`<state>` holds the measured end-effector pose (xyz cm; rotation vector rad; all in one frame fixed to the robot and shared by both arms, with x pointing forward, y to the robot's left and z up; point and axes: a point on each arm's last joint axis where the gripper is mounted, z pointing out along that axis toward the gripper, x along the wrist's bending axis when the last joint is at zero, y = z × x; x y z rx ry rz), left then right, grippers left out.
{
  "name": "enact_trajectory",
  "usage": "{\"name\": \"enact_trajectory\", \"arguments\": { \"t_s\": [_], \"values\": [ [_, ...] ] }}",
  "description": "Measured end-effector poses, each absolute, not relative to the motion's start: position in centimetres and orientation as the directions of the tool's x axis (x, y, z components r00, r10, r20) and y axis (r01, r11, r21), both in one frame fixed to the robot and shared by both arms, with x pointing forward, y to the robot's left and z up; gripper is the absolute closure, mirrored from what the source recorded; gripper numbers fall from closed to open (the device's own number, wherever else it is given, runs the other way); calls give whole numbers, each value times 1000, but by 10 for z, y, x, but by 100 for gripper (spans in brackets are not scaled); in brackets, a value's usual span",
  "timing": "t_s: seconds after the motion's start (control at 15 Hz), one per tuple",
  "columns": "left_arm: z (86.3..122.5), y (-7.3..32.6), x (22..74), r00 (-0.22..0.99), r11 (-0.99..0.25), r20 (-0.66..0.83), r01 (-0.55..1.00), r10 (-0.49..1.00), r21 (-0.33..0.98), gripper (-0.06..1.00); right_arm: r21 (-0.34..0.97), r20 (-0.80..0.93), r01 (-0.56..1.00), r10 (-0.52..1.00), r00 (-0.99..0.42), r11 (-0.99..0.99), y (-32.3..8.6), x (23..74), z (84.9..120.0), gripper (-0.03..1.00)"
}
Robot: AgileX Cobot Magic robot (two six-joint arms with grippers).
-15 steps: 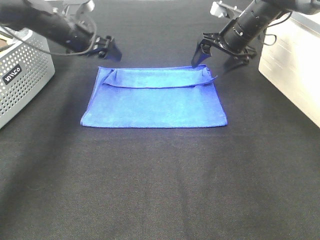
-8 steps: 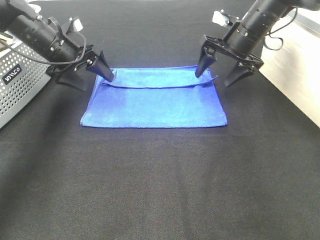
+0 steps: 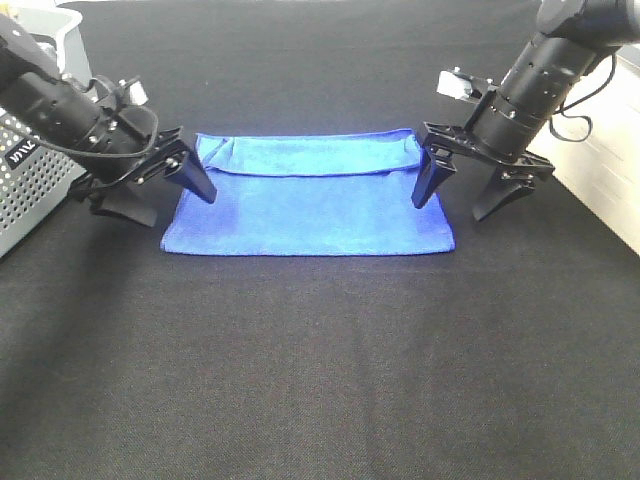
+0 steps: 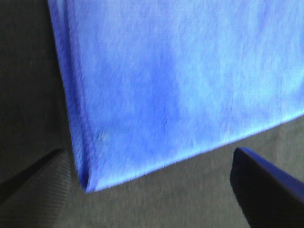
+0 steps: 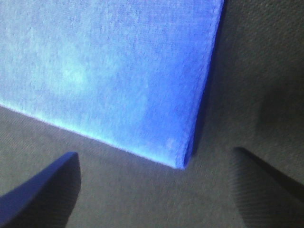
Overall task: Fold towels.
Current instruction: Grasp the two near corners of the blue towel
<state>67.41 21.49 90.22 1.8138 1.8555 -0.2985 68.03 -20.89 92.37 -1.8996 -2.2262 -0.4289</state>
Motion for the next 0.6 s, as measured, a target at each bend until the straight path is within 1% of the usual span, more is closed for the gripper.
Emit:
{"name": "enact_trajectory", "arguments": {
  "t_s": [0.13, 0.33, 0.47, 0.53, 0.6],
  "values": [
    [900, 210, 677, 40, 90, -494, 968, 868, 236, 8, 109, 320, 982, 930, -183, 155, -209, 681, 921, 17],
    [882, 204, 678, 5, 111, -494, 973, 869, 204, 8, 81, 386, 984, 905, -180, 162, -203, 683, 896, 17],
    [874, 204, 679, -48, 157, -508, 972, 860, 174, 8, 67, 441, 988, 884, -155, 140, -198, 685, 883, 21],
    [874, 204, 679, -48, 157, -508, 972, 860, 174, 8, 67, 441, 988, 884, -155, 140, -198, 685, 883, 21],
    [870, 203, 679, -70, 179, -522, 971, 850, 161, 11, 65, 470, 992, 873, -128, 111, -195, 686, 879, 28]
  ]
}}
